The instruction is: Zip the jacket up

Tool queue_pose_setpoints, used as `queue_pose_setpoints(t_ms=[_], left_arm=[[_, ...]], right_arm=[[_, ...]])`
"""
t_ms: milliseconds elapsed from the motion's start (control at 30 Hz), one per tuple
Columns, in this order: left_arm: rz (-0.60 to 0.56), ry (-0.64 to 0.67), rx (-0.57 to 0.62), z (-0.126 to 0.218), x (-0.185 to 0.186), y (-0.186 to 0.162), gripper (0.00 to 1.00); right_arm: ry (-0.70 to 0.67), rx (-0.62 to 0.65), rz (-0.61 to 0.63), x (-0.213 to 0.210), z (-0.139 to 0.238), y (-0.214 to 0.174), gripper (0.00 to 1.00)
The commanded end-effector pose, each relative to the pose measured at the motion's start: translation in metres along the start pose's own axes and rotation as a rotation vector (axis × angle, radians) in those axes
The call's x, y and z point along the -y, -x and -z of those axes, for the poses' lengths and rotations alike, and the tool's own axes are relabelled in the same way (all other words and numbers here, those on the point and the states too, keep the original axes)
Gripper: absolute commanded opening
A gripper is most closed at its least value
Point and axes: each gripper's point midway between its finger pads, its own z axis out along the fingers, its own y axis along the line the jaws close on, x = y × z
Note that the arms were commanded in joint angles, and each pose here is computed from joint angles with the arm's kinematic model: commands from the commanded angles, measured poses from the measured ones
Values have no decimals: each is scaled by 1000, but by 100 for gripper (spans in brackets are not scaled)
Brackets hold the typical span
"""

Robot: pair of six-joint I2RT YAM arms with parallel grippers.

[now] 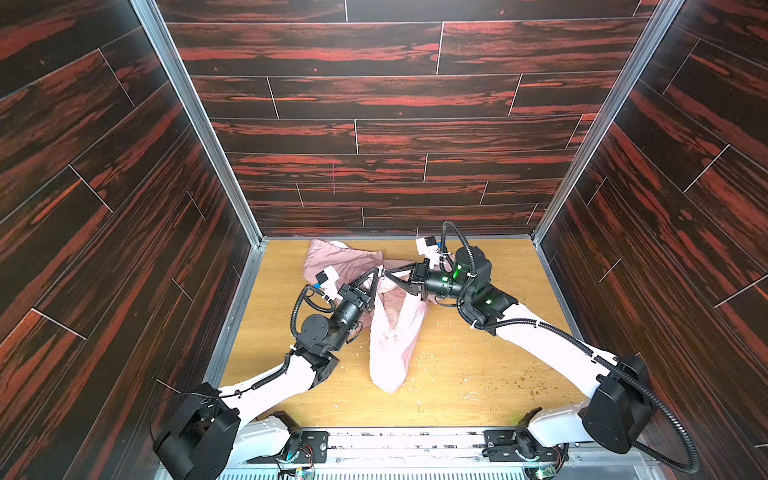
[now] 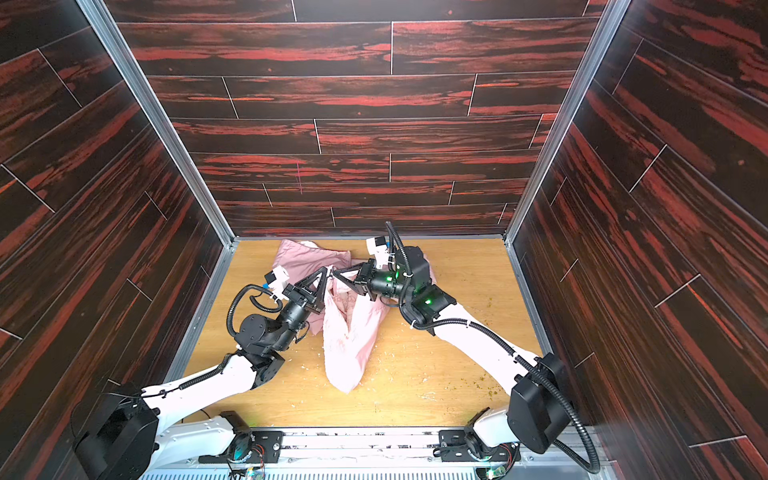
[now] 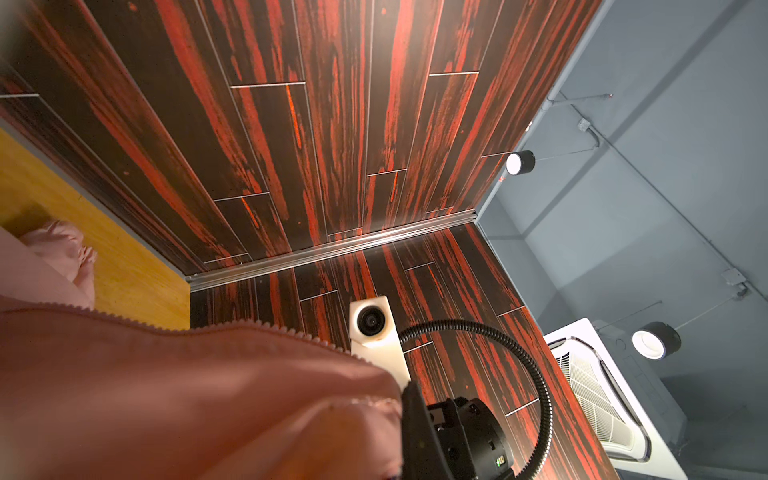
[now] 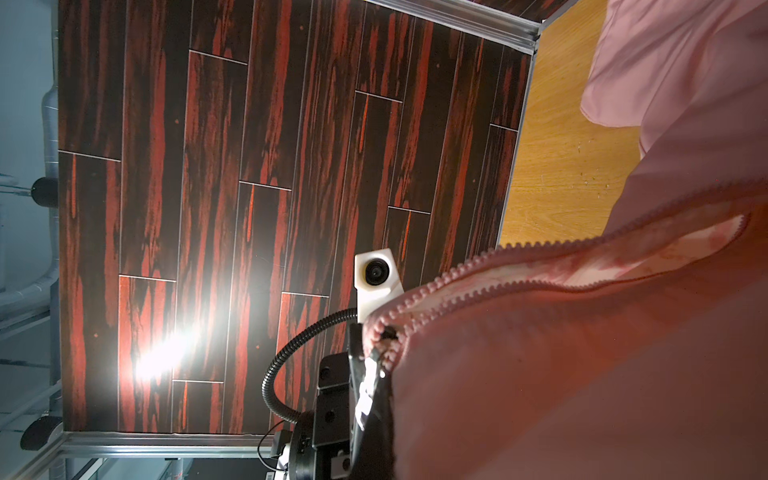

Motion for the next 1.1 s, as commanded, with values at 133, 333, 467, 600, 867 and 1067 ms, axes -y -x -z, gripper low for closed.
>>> queue_pose_setpoints(t_ms=[133, 333, 467, 600, 867, 1067], left_arm=[[82, -49, 80, 0, 14, 22, 0], [153, -14, 74, -9, 4, 22, 0], [212, -3, 67, -17, 1, 21, 0], [259, -21, 70, -25, 5, 23, 0], [284, 16, 70, -31, -3, 22, 0], [284, 45, 87, -24, -17, 24, 0]], right_arm=[[46, -33, 65, -24, 15, -17, 0], [26, -36, 65, -19, 16, -21, 0], [12, -43, 65, -14, 16, -25, 0], [-5, -48, 65, -9, 16, -27, 0], [3, -59, 79, -13, 17, -32, 0], [51, -77, 60, -25, 16, -36, 0]])
